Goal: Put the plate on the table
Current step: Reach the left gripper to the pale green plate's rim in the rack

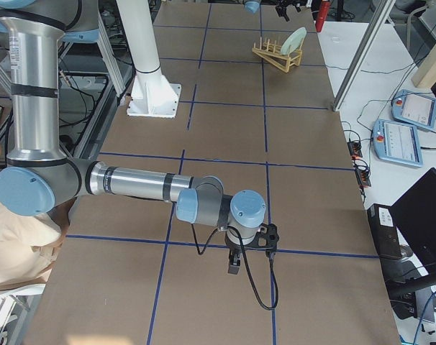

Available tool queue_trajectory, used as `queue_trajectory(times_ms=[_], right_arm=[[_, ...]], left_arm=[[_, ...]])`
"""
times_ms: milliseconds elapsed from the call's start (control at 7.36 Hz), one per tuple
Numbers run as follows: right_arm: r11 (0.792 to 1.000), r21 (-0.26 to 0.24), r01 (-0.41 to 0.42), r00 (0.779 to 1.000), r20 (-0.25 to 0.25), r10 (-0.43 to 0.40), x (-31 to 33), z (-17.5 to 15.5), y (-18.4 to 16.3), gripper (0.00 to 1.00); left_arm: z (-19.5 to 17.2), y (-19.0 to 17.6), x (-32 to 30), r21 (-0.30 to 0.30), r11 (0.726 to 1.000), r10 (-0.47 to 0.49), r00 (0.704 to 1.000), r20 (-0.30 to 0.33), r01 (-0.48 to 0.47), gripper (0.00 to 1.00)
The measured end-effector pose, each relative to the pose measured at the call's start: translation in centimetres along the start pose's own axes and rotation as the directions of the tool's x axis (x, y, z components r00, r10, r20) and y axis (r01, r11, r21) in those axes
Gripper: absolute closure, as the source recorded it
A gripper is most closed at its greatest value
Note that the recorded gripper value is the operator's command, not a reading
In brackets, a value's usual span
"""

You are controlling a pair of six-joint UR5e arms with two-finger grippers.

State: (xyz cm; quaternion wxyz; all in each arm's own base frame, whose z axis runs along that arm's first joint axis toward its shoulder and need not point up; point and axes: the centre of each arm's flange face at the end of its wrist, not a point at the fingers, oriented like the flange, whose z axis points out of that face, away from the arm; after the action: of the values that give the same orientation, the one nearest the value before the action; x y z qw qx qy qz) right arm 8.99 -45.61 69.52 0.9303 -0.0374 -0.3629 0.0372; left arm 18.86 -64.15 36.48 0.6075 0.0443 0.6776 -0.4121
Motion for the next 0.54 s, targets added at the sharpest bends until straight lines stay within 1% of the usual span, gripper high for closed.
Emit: queue_trajectory(times_ms=[136,407,543], right_arm=[[1.0,0.0,0.0,1.0,0.0,0.0,0.0,0.0,0.0,0.0],[1.0,0.0,0.0,1.0,0.0,0.0,0.0,0.0,0.0,0.0],[1.0,0.0,0.0,1.0,0.0,0.0,0.0,0.0,0.0,0.0]], left_arm=[[1.5,0.6,-0.8,-0.001,1.0,-0.015,1.0,0.012,0.015,0.1],[3.5,0.9,-1.8,-0.001,1.0,-0.027,0.999,0.039,0.027,0.11],[4.1,0.8,-1.7,0.003,1.0,-0.031,0.998,0.047,0.031,0.13]])
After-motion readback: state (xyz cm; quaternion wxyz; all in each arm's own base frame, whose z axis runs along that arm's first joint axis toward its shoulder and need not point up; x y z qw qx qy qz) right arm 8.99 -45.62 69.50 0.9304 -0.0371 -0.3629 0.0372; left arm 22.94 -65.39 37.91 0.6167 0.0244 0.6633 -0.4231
